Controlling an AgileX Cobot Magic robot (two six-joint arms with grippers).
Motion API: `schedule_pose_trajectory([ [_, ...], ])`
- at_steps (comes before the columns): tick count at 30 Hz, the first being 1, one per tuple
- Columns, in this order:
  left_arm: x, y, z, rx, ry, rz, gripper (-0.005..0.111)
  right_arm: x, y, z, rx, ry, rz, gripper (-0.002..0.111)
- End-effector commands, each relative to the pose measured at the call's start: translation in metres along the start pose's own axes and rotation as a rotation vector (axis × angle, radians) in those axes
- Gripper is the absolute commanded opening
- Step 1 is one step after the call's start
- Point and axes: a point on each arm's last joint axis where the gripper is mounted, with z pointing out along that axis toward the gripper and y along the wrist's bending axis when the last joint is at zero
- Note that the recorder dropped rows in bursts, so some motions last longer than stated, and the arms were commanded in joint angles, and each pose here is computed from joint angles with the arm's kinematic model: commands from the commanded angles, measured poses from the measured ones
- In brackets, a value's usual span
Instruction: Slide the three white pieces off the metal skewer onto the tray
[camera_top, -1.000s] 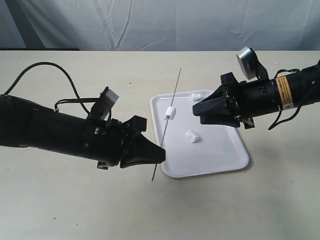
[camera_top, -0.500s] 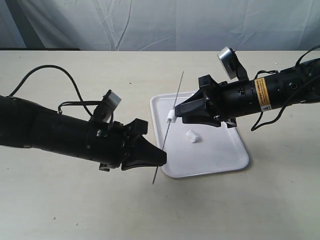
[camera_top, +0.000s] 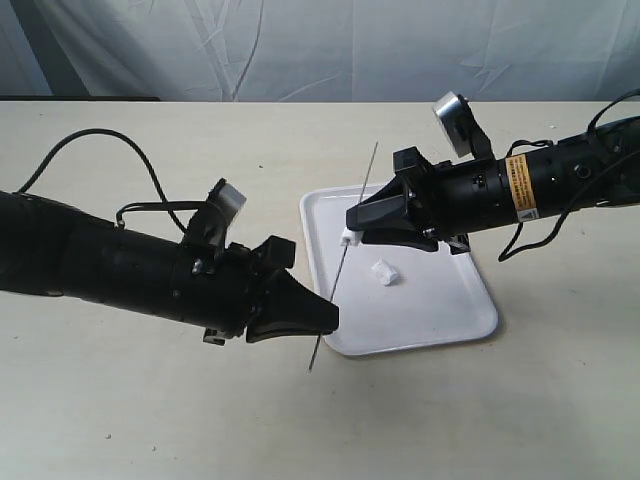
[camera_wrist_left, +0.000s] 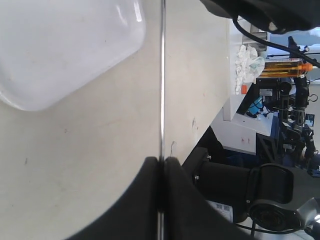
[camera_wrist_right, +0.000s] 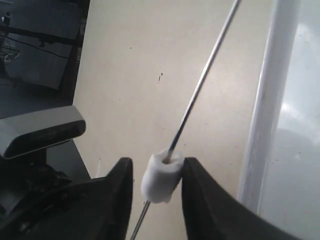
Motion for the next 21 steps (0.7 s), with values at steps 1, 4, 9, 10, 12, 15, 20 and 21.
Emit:
schedule_pose_trajectory([
  [1, -0.0029, -0.0016, 0.001, -0.003, -0.017, 0.01, 0.0, 0.0036, 0.0044, 0.0032, 0.002, 0.019, -0.034, 0.023],
  [4, -0.0058, -0.005, 0.0013, 0.01, -0.019, 0.021, 0.0, 0.0036, 0.0041, 0.0037, 0.008, 0.018, -0.045, 0.015],
  [9, -0.0063, -0.0067, 0.0014, 0.021, -0.016, 0.024, 0.0, 0.0035, 0.0035, 0.0037, 0.015, 0.016, -0.048, 0.015],
  [10, -0.0061, -0.0071, 0.0013, 0.026, -0.013, 0.024, 0.0, 0.0032, 0.003, 0.0037, 0.02, 0.014, -0.048, 0.015],
  [12, -0.0053, -0.0086, 0.0013, 0.042, -0.004, 0.025, 0.0, 0.0015, 0.0006, 0.0036, 0.047, -0.005, -0.046, 0.015],
  [15, -0.0037, -0.0113, 0.0011, 0.073, 0.013, 0.025, 0.0, -0.0008, -0.0027, 0.0034, 0.083, -0.029, -0.054, 0.015],
  [20, -0.004, -0.0108, 0.0012, 0.067, 0.009, 0.027, 0.0, -0.0033, -0.0038, 0.0031, 0.097, -0.055, -0.059, 0.015],
  [21, -0.0037, -0.0114, 0.0011, 0.073, 0.013, 0.027, 0.0, -0.0051, -0.005, 0.0029, 0.111, -0.075, -0.068, 0.015],
])
